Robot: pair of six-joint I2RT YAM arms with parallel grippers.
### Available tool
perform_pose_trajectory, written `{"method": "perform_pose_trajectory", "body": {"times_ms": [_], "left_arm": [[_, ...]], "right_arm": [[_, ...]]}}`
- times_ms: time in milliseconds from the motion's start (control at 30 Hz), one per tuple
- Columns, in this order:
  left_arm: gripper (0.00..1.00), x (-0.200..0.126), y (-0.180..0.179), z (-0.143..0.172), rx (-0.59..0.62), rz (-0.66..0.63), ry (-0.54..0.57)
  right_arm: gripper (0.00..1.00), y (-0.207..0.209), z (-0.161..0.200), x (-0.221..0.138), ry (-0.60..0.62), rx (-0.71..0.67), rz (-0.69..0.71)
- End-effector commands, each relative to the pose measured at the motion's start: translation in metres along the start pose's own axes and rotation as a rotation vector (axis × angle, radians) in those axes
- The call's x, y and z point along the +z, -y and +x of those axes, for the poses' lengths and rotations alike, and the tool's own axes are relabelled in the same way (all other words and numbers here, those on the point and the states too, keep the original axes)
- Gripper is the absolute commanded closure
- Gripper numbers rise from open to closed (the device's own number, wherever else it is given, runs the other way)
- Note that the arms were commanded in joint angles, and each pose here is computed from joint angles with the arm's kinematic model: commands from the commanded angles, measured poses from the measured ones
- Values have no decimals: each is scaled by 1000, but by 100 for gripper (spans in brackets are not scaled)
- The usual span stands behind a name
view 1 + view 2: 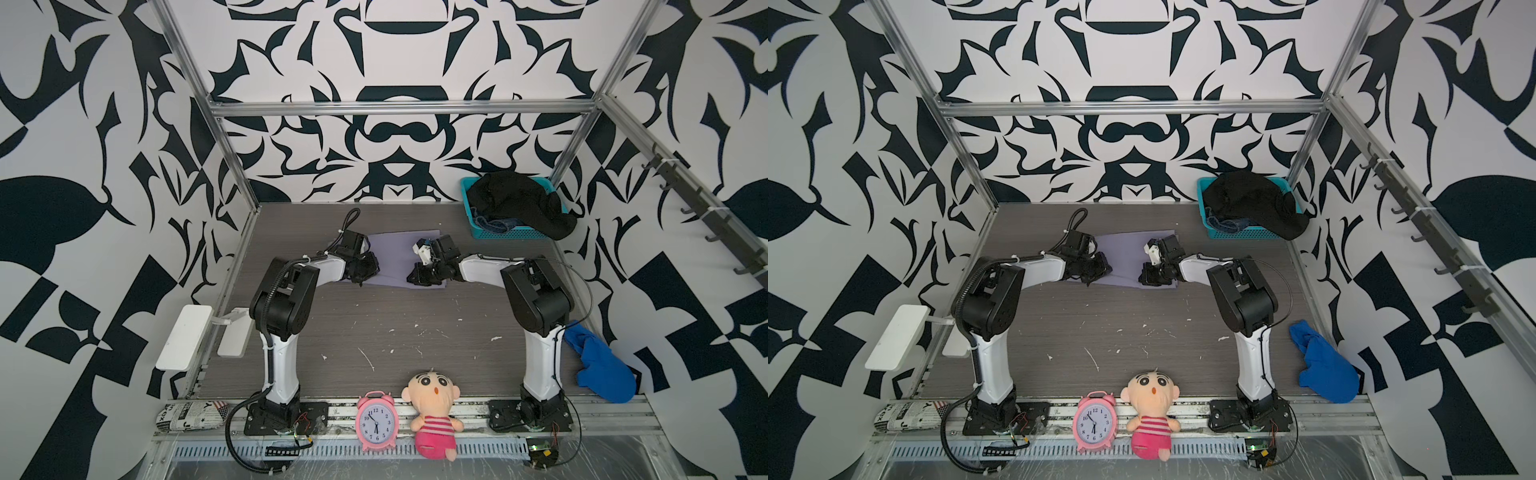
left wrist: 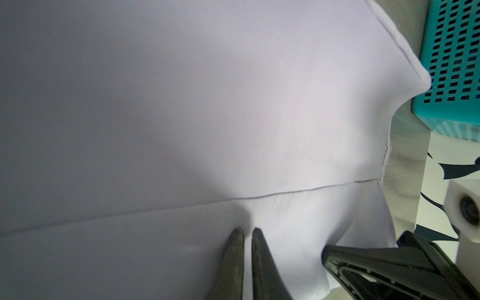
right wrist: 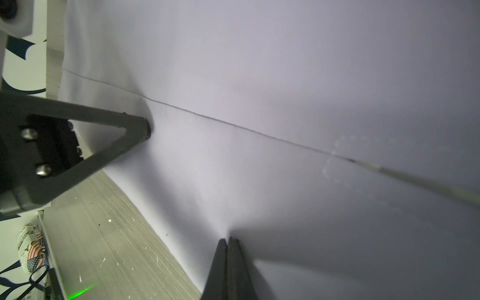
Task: Fold and stack skirts
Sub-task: Smooth out the skirt at the top-center of the table, then fold the skirt at the center of the table.
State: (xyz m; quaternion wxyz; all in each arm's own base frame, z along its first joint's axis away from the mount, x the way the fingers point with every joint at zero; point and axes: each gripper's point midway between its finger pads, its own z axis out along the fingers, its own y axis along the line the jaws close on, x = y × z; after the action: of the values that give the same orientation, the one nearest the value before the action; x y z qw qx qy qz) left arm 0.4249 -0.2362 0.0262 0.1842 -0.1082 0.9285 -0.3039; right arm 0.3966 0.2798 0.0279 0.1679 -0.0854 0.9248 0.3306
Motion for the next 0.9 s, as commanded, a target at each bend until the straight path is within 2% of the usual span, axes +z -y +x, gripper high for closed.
{"method": "perform_pose_trajectory", "body": {"times_ms": [0,200,267,400,500,567,667,767,867], "left_arm": [[87,2,-55,24,-86,-136,-58],[78,-41,-71,5,-96,-170,34],[72,-62,-74,-7,-91,-186,81],[68,-100,-77,-32,-85,-196,186],[65,-125,-90,-50,-129,-178,270],[61,-136,-105,-59,-202,-131,298],[56,-137,-121,-66,-262,-75,295],[44,-127,-123,-69,-230,-70,269],[34,-115,-131,-71,-249,-85,250]], "right_arm": [[96,11,5,-9,0,14,63],[96,15,8,-13,-5,23,80],[96,14,9,-14,-9,24,79],[96,10,5,-18,1,18,71],[96,5,1,-23,12,14,65],[96,1,-1,-27,18,7,60],[96,-4,-5,-32,21,-2,52],[96,-7,-7,-36,26,-11,53],[96,-8,-8,-37,30,-13,53]]}}
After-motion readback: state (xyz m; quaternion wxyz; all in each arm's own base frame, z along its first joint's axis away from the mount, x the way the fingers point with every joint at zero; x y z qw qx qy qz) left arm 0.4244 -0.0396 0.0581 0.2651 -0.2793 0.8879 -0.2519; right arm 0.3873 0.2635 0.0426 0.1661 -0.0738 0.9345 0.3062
